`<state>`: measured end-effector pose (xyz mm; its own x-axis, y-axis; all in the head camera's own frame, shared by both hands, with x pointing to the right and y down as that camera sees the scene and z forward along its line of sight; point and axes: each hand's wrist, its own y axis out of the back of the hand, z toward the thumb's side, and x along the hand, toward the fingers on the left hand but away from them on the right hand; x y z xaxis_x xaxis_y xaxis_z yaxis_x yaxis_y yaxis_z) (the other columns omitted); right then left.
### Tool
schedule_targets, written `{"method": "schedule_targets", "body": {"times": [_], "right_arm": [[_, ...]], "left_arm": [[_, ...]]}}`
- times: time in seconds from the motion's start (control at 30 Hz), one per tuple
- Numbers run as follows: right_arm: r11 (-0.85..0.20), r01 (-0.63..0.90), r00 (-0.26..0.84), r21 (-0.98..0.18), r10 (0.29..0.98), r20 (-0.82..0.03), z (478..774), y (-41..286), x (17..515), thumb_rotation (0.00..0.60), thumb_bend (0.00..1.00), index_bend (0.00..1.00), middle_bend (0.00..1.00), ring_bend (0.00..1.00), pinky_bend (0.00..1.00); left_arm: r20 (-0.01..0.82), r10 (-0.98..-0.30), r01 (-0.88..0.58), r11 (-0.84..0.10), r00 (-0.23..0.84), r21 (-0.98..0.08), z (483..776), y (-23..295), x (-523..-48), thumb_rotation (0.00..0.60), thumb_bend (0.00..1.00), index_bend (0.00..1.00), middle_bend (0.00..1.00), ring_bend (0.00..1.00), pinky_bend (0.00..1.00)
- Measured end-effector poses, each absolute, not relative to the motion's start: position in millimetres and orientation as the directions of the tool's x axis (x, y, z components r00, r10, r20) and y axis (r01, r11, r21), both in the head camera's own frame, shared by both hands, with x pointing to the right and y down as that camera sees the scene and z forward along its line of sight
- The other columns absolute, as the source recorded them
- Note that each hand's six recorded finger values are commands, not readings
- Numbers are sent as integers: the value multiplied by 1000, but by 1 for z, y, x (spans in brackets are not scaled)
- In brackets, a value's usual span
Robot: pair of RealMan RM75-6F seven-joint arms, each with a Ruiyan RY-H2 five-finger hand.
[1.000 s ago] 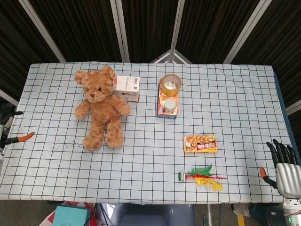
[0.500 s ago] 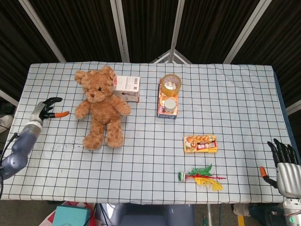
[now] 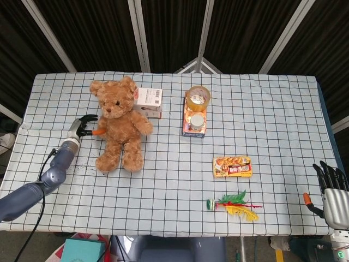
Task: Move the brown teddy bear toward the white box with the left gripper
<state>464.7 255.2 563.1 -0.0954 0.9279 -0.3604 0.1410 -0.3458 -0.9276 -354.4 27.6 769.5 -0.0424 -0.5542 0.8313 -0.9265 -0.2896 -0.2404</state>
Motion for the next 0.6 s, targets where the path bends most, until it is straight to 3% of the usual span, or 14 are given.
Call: {"method": "schedule_targets", "body": {"times": [0.17,0.4,0.6], "right_arm": [[-343,143,-95,-928,929,-358,562,256,465,600,367,107,65,86,0],[-346,142,-93,-927,928,-361,563,256,464,600,367,108,65,87,0],[-352,141,-94,-925,926,-366,565,255,464,600,367,124,65,87,0]], "left_arm": [[808,-587,-925,-276,-51,-259,766,24,-348,600,296,320,284,0,32],[779,-622,-929,-236,-81,-285,761,27,-348,600,304,327,284,0,32],[765,-640,-928,-237,-74,-289,756,26,-349,600,202,283,227,0,31]]}}
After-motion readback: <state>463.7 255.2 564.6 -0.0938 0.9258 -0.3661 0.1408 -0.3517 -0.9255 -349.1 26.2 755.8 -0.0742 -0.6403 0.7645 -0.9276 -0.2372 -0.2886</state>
